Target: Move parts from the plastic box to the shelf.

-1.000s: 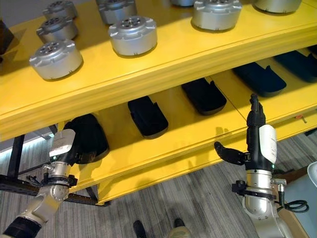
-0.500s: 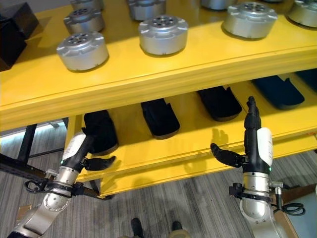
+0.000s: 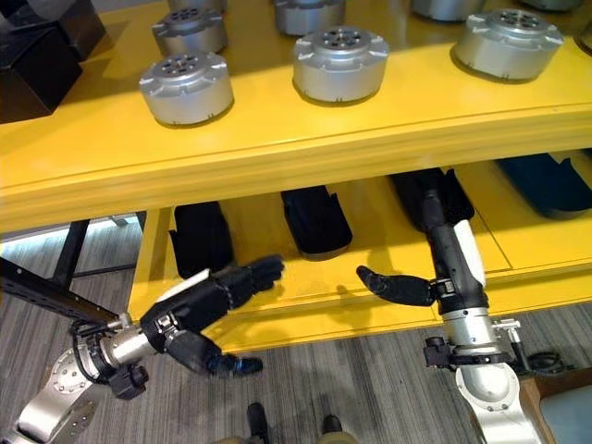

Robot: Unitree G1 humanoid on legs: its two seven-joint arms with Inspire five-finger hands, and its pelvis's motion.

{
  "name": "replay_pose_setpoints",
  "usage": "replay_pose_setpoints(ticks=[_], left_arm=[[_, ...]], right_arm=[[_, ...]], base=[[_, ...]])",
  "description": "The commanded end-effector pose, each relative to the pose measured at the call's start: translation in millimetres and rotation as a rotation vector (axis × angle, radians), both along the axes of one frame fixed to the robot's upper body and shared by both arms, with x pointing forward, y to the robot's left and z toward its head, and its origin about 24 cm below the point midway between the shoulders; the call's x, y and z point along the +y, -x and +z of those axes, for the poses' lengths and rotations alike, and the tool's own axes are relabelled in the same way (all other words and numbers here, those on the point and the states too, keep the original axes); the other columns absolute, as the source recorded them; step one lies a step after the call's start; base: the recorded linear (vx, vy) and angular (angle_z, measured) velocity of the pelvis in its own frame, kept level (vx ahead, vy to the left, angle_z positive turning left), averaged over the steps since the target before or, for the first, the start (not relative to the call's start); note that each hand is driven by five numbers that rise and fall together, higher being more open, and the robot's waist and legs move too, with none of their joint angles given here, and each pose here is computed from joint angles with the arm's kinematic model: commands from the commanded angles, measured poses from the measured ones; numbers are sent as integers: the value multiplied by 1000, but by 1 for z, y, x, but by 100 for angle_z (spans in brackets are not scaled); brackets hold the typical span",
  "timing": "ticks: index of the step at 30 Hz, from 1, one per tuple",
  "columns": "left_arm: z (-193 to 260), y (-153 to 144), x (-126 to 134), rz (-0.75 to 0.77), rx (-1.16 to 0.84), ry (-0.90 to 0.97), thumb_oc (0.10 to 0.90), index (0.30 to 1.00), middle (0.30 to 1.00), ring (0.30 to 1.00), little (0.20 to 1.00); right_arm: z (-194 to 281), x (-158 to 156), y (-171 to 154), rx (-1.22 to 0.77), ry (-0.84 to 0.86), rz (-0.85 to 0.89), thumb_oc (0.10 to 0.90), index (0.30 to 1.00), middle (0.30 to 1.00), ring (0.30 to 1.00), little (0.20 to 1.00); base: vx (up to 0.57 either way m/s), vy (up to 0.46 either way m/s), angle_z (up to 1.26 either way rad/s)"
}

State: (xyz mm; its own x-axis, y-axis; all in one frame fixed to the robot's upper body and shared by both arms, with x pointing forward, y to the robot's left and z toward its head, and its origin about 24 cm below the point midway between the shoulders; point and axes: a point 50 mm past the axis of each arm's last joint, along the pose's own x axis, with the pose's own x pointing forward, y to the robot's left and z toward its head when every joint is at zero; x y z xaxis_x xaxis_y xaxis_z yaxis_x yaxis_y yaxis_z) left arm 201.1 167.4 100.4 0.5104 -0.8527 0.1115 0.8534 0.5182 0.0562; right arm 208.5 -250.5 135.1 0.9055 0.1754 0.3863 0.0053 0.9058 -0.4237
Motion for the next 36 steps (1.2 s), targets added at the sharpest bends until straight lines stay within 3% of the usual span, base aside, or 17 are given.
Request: replay_pose_setpoints(ticks=[1, 8, 18, 26, 36], left_arm=[[33, -12, 0, -99, -109, 205, 900, 1000, 1000, 1000, 1000], [8, -1, -14, -388, 48, 198, 900, 1000, 1000, 1000, 1000], [3, 0, -9, -431, 96, 228, 900, 1000, 1000, 1000, 1000], [4, -1, -5, -428, 105, 237, 900, 1000, 1000, 1000, 1000], [5, -4, 2, -294, 77, 220, 900, 1000, 1000, 1000, 1000]], right_arm=[[53, 14, 2, -193, -31, 301, 900, 1000, 1000, 1000, 1000], [37, 41, -3, 50, 31, 665, 900, 1000, 1000, 1000, 1000], [20, 81, 3, 268, 269, 1061, 900, 1000, 1000, 1000, 1000], [16, 92, -4, 299, 426, 1103, 900, 1000, 1000, 1000, 1000], [13, 95, -20, 190, 534, 928, 900, 1000, 1000, 1000, 1000]], base=[[4, -7, 4], [2, -6, 8], [16, 11, 9], [14, -7, 13], [12, 18, 11]])
